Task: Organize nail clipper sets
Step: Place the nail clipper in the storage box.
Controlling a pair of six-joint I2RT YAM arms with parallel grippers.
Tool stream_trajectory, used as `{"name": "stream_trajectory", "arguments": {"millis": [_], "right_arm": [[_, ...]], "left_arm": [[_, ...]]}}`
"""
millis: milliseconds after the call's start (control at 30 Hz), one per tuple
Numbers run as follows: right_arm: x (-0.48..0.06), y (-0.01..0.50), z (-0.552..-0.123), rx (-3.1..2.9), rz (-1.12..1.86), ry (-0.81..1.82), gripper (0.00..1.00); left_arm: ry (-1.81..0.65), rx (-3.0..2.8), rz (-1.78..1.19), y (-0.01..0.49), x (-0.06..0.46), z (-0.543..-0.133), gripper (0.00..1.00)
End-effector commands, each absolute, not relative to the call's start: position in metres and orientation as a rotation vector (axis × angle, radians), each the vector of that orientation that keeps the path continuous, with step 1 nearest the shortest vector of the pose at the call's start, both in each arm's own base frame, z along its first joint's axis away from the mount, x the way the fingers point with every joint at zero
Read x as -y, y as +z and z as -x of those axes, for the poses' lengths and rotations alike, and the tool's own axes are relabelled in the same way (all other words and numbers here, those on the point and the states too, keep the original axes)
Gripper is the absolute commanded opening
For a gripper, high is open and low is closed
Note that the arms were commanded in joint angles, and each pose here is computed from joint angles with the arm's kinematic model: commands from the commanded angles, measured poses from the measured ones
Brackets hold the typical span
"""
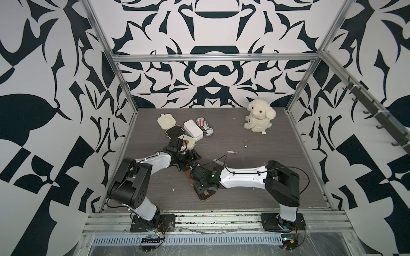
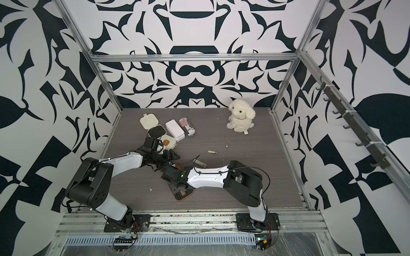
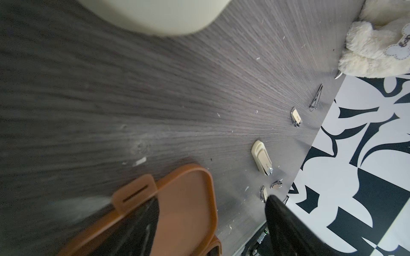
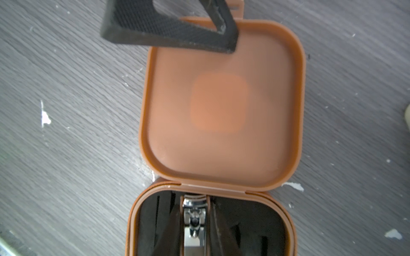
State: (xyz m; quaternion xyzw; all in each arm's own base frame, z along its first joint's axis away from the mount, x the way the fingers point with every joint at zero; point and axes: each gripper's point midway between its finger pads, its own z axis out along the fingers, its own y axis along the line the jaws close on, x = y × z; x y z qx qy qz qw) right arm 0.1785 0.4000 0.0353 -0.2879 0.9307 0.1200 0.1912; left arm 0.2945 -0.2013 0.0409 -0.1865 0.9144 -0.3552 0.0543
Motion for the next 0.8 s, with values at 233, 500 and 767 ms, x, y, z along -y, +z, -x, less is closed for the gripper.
{"name": "stream_trajectory", "arguments": {"millis": [233, 500, 767], "right_arm": [[-0.37, 0.024, -0.157, -2.724, 0.759, 0.292, 0.0], [-0.362, 0.011, -0.143, -2.784, 0.763, 0.255, 0.0], [-0.36, -0.004, -0.137, -2.823, 0.804, 0.208, 0.0]], "left_arm": [[-0.597, -2.918, 0.793, -0.031, 0.145, -0.268, 0.79], [-0.6, -2.917, 0.797, -0.032, 0.145, -0.268, 0.79], [-0.644, -2.91, 0.787, -0.029, 0.15, -0.27, 0.78]]}}
